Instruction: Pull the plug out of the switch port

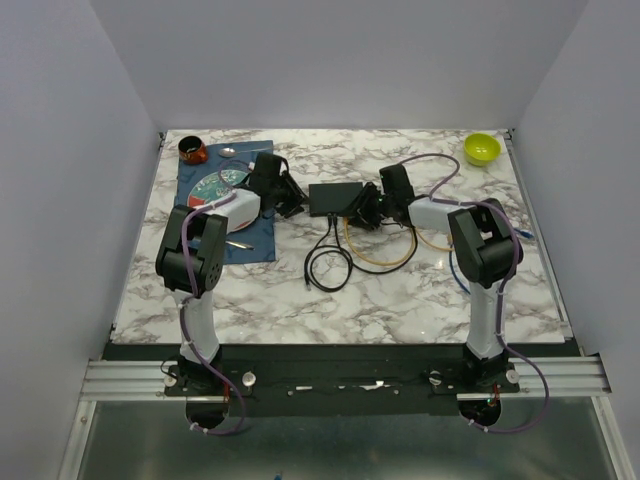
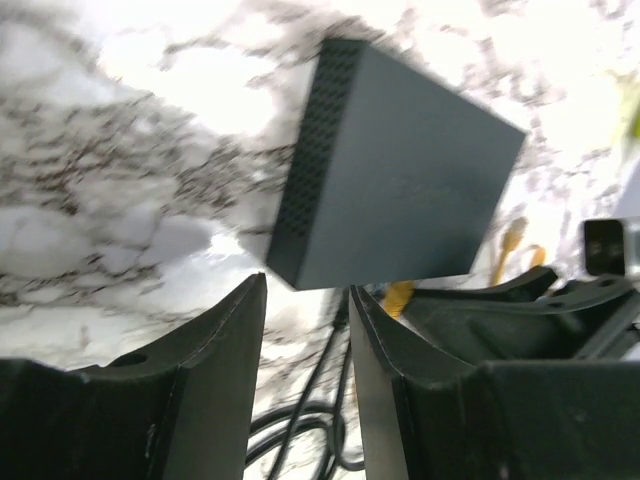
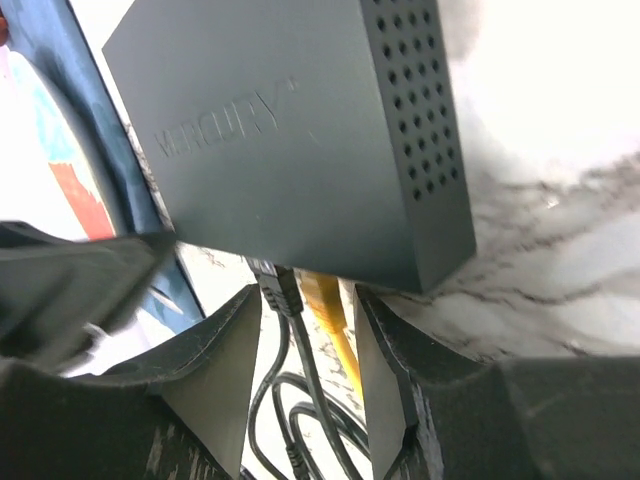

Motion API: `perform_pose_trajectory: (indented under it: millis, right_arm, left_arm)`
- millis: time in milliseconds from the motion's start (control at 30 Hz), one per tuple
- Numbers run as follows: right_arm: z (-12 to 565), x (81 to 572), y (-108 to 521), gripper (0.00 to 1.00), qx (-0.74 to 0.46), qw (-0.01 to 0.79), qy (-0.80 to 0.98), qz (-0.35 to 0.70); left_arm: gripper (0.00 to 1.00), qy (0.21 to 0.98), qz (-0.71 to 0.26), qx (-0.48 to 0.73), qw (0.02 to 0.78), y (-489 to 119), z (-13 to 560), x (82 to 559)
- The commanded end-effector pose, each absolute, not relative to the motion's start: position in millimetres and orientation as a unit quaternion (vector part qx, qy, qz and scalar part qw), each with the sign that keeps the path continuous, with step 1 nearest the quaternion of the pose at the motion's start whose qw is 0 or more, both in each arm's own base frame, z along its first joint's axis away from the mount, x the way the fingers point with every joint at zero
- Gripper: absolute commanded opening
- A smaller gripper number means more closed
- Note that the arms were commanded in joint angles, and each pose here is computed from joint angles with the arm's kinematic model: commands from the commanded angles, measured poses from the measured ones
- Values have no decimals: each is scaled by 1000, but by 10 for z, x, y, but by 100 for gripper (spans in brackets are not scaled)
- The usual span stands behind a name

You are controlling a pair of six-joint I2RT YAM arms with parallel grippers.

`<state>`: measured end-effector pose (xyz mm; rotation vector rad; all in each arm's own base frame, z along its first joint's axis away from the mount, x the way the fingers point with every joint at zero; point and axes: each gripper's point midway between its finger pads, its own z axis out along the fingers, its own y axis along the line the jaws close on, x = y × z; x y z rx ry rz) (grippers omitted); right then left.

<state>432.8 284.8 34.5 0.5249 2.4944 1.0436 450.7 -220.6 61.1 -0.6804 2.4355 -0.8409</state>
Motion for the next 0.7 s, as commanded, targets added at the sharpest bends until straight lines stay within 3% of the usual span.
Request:
perform_pose_trajectory:
  millis: [0, 667]
  right_arm:
    - [194, 4196, 2691, 50, 207, 190, 899, 336]
    - [209, 4427, 2699, 42, 288, 193, 856, 383]
  left_arm:
    - [48, 869, -349, -224, 268, -2344, 958, 4804]
    - [47, 870, -419, -176, 192, -2810, 713, 4734]
